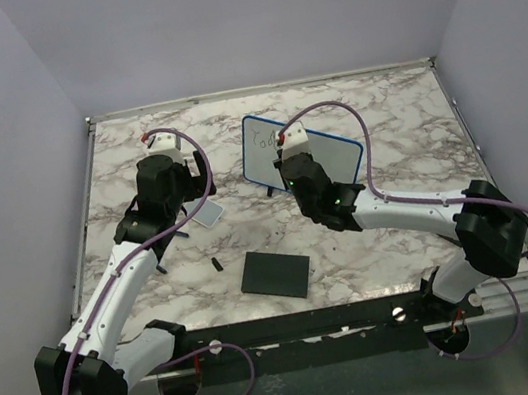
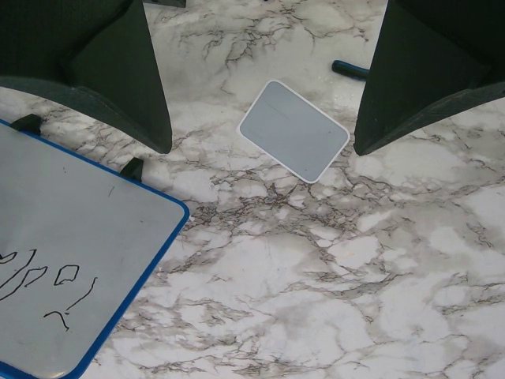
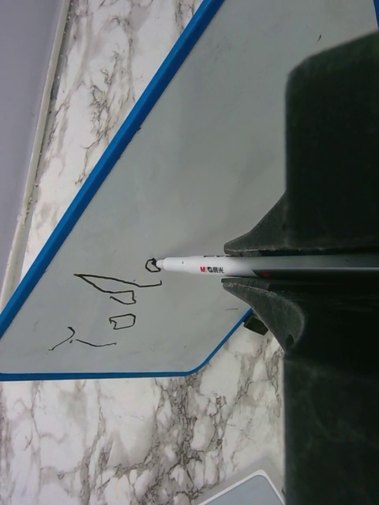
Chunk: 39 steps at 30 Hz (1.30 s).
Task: Write a sentence on the whiteboard
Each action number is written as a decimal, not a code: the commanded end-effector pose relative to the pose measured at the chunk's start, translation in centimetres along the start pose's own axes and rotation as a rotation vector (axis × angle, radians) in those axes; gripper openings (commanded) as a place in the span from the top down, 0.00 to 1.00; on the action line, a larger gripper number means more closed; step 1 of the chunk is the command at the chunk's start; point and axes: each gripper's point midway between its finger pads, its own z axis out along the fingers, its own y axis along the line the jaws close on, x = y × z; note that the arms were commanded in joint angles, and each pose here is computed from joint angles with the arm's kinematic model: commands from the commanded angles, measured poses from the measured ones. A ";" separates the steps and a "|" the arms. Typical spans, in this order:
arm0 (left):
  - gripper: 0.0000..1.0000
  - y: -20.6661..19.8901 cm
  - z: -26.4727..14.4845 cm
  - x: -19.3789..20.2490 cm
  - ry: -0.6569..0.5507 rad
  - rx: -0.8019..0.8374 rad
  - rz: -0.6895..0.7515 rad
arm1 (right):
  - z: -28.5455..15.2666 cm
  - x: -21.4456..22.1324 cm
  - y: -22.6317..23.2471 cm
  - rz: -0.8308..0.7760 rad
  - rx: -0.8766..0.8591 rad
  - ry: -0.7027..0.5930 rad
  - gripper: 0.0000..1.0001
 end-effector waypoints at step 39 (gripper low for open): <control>0.01 -0.4 -0.3 -0.1 -0.014 0.019 0.010 | -2.0 -0.7 -0.4 0.020 -0.068 -0.023 1.00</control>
